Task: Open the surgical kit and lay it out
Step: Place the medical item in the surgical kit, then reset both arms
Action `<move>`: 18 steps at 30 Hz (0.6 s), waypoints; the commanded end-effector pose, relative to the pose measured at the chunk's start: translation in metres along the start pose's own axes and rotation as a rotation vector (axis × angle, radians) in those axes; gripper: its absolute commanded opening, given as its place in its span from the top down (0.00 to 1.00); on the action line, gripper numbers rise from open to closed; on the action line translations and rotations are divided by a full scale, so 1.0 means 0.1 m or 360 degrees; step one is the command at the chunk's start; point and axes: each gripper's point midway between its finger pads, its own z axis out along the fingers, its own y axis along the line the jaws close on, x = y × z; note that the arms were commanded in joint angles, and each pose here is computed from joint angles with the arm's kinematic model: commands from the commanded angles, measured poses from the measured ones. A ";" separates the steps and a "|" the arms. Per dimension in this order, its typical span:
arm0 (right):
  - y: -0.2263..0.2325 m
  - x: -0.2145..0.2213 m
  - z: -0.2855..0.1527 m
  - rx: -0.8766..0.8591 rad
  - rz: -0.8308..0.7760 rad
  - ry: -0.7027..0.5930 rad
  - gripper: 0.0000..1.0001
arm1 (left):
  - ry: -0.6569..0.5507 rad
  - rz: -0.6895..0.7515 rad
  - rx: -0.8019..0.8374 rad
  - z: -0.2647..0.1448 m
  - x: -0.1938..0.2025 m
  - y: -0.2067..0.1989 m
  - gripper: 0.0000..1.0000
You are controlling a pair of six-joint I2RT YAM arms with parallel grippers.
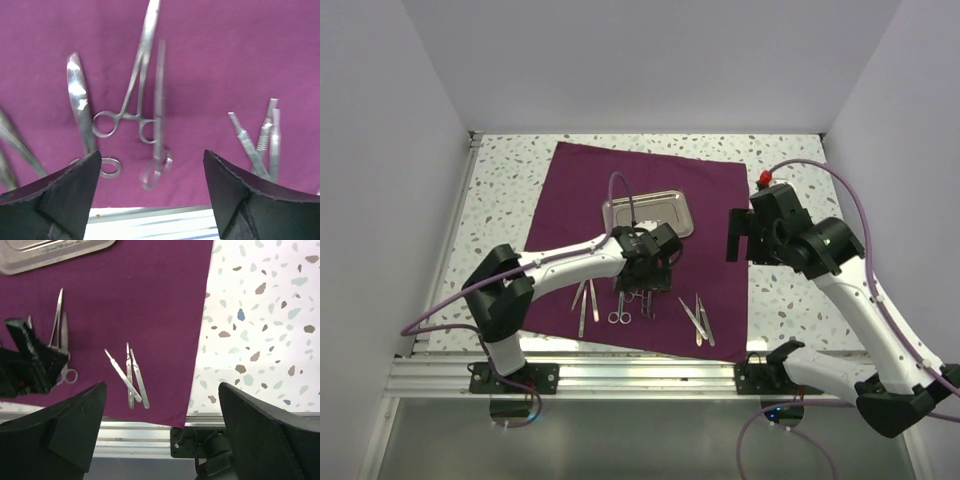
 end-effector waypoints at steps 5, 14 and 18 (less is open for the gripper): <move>0.10 0.20 -0.27 -0.0282 0.0012 0.0005 0.02 | -0.0158 -0.0233 -0.0154 -0.42 -0.24 0.03 0.13; 0.16 0.05 -0.45 -0.0372 0.0169 -0.0133 0.02 | -0.0494 -0.0298 -0.0138 -1.41 -0.60 0.45 0.14; 0.12 -0.11 -0.60 -0.0426 0.0197 -0.0319 0.01 | -0.0557 -0.0313 -0.0126 -1.59 -0.76 0.86 0.13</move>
